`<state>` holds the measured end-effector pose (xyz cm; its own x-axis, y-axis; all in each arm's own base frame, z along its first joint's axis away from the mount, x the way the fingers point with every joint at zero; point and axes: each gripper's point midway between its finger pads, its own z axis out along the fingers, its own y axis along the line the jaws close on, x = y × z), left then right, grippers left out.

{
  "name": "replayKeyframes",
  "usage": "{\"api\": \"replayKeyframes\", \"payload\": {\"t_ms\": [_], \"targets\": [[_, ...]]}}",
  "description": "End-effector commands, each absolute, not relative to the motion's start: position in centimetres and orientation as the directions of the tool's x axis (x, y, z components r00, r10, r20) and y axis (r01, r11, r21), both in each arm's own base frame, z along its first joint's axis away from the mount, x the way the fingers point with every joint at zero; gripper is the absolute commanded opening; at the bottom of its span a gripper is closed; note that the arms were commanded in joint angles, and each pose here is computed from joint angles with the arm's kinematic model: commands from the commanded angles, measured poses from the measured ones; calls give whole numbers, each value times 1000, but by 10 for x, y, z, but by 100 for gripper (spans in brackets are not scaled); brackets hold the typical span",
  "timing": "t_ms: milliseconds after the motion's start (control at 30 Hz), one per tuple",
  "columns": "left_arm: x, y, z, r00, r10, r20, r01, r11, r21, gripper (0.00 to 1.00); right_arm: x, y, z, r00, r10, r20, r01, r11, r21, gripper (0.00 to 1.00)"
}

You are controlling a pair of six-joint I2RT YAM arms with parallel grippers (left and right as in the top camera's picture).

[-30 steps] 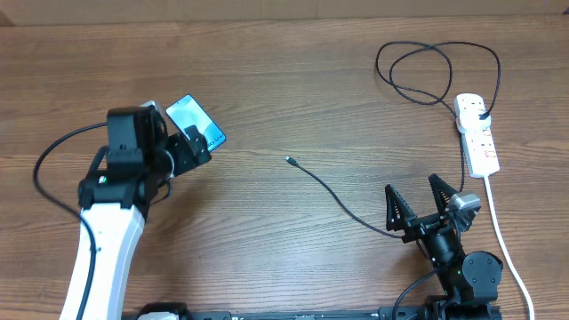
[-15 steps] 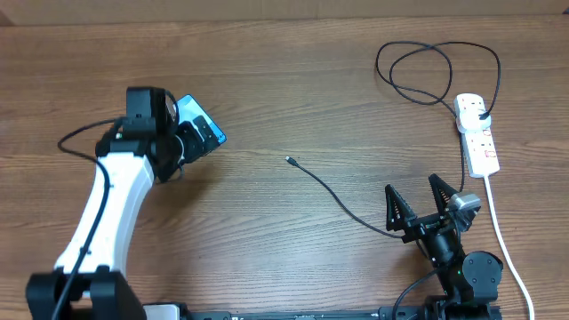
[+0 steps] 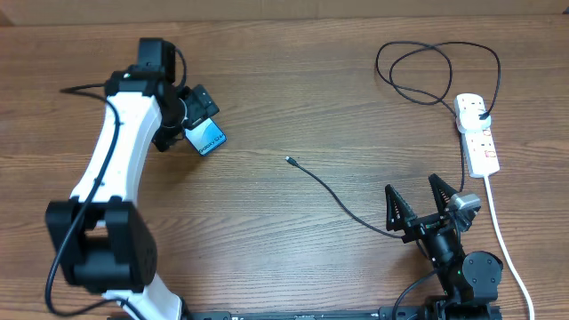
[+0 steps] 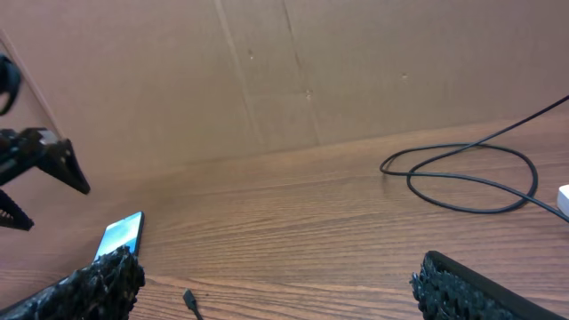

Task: Plug charger to phone and switch on socket
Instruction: 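Move the left gripper over the phone and lower onto it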

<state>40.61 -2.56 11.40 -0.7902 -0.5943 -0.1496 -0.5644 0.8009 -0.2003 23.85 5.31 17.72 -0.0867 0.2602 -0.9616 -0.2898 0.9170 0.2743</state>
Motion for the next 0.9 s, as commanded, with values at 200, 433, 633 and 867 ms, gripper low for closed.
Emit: {"api": "replayKeyframes", "payload": {"t_ms": [200, 433, 633, 867], "targets": [[422, -30, 77, -712, -696, -93, -689, 718, -93, 100, 239, 53, 176, -81, 263, -961, -286, 918, 275, 100], [427, -38, 49, -674, -737, -44, -733, 675, -79, 100, 239, 53, 176, -81, 263, -961, -286, 918, 275, 100], [433, -33, 34, -662, -749, -27, -745, 661, -84, 100, 239, 53, 176, -81, 263, -961, -286, 918, 275, 100], [446, -27, 31, -651, -758, -47, -749, 651, -126, 100, 239, 53, 176, -81, 263, -961, -286, 918, 275, 100]]}}
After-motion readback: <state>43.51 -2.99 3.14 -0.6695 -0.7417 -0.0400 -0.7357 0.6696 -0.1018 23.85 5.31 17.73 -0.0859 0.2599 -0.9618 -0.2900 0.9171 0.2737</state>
